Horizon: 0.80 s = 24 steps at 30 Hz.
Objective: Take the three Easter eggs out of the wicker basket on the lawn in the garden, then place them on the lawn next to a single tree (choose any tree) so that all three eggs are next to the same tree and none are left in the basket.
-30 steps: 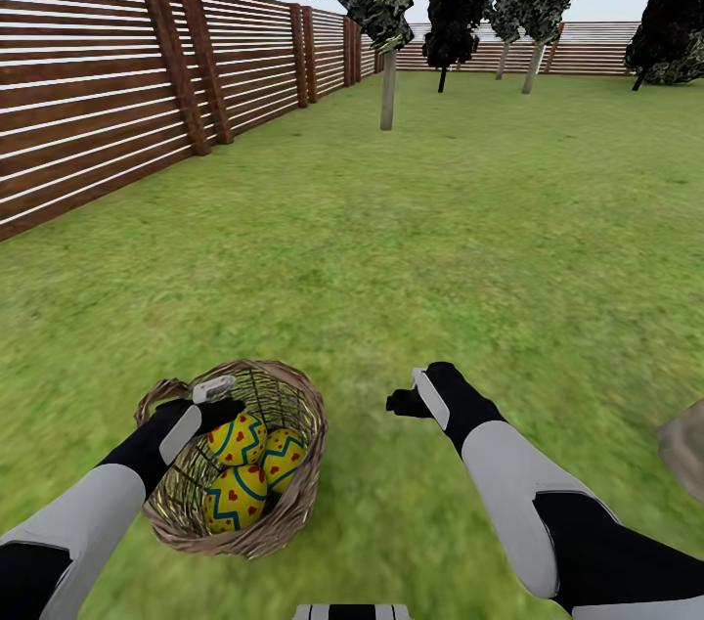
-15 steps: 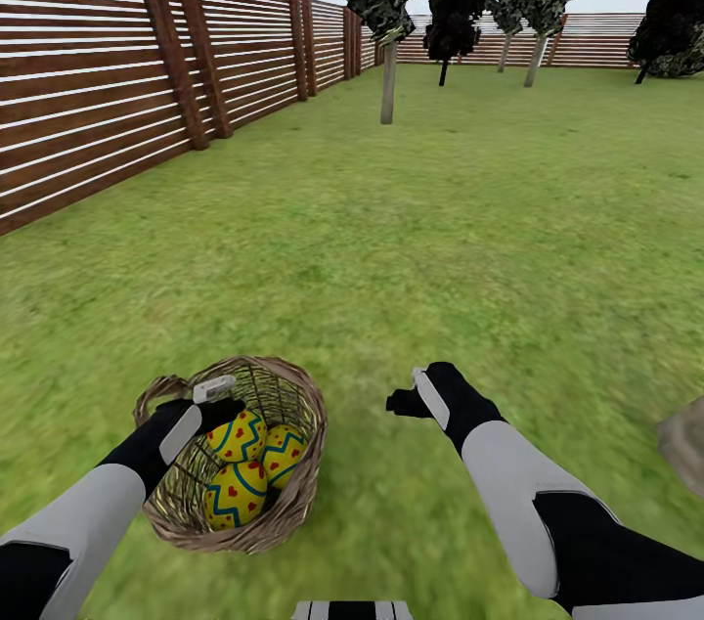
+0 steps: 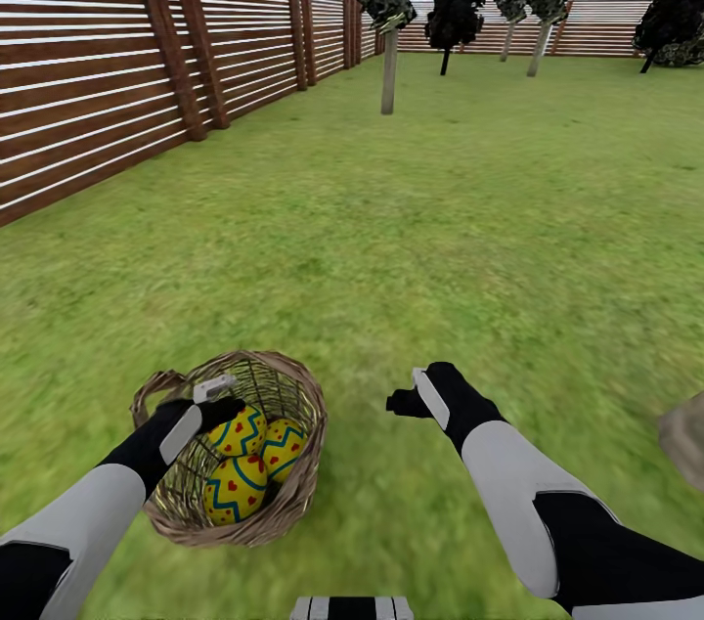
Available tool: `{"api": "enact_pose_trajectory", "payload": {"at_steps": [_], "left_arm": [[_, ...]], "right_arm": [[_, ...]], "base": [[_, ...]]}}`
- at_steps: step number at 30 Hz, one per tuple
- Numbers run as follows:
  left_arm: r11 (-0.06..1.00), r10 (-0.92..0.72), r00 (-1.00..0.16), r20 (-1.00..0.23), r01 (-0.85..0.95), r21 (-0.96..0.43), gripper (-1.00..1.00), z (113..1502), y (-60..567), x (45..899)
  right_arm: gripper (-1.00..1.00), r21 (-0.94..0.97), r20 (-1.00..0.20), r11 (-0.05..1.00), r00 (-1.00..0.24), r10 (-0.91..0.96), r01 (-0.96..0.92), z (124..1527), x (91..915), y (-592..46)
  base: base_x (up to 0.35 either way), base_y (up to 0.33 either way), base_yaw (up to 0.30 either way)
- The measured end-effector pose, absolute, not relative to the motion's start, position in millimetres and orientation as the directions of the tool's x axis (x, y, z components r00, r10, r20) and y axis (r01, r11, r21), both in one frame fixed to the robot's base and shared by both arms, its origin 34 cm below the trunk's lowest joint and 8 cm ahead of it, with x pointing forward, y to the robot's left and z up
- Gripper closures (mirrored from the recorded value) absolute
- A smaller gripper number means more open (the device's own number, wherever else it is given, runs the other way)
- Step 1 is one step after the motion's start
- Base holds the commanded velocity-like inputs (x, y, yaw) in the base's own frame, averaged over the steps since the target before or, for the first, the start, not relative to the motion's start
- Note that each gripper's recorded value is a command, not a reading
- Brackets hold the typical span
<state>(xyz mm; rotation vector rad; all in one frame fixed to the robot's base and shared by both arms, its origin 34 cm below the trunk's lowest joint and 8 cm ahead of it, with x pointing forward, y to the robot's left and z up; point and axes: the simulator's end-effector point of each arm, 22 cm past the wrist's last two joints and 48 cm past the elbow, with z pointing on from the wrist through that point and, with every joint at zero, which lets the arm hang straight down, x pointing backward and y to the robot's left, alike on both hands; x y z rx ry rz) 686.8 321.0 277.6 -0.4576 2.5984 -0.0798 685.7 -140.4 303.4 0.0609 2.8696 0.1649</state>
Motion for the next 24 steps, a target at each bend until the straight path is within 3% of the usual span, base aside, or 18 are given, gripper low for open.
{"api": "enact_pose_trajectory", "payload": {"at_steps": [24], "left_arm": [[0.941, -0.338, -0.834, -0.437, -0.309, -0.138, -1.0, 259.7, 320.1, 680.0]], "right_arm": [[-1.0, 0.117, -0.233, 0.993, -0.971, 0.056, 0.029, 285.6, 679.9, -140.3]], "base": [[0.0, 0.0, 0.0]]}}
